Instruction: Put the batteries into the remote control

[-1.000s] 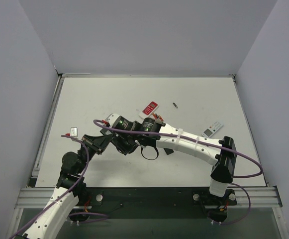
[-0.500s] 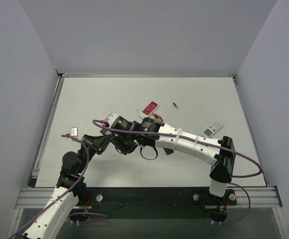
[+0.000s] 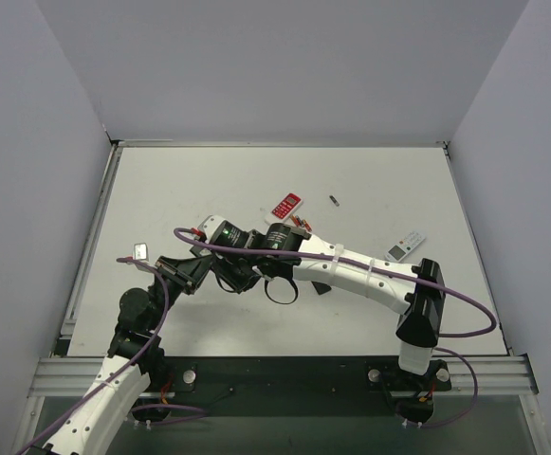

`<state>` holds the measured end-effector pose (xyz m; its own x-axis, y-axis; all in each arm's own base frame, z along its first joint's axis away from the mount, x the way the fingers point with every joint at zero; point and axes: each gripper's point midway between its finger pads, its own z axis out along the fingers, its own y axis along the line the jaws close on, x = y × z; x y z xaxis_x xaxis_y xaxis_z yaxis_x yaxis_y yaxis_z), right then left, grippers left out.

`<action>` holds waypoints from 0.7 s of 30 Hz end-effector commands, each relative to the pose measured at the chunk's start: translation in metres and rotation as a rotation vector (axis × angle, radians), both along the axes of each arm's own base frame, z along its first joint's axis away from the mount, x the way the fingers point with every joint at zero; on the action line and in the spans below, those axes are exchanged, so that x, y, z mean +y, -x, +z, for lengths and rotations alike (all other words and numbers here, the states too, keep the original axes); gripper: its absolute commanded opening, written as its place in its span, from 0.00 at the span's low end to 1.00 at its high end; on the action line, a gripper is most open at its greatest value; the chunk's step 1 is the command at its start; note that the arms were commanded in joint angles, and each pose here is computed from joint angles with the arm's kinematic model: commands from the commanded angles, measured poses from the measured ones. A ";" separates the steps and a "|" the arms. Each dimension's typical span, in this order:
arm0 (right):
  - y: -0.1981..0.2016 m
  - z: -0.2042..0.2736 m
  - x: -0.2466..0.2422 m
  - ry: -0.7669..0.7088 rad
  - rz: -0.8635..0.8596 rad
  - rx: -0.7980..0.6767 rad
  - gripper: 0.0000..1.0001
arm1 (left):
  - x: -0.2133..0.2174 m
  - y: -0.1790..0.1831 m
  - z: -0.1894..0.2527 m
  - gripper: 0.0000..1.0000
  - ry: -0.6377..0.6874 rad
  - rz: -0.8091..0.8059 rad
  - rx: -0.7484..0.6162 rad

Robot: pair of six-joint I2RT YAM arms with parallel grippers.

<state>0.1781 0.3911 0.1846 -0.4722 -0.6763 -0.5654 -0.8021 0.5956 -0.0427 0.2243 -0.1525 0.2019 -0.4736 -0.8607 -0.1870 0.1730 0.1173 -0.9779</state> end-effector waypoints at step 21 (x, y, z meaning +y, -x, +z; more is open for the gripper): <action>-0.005 -0.015 -0.014 0.150 -0.013 -0.005 0.13 | 0.004 0.003 -0.061 0.00 0.008 0.017 0.139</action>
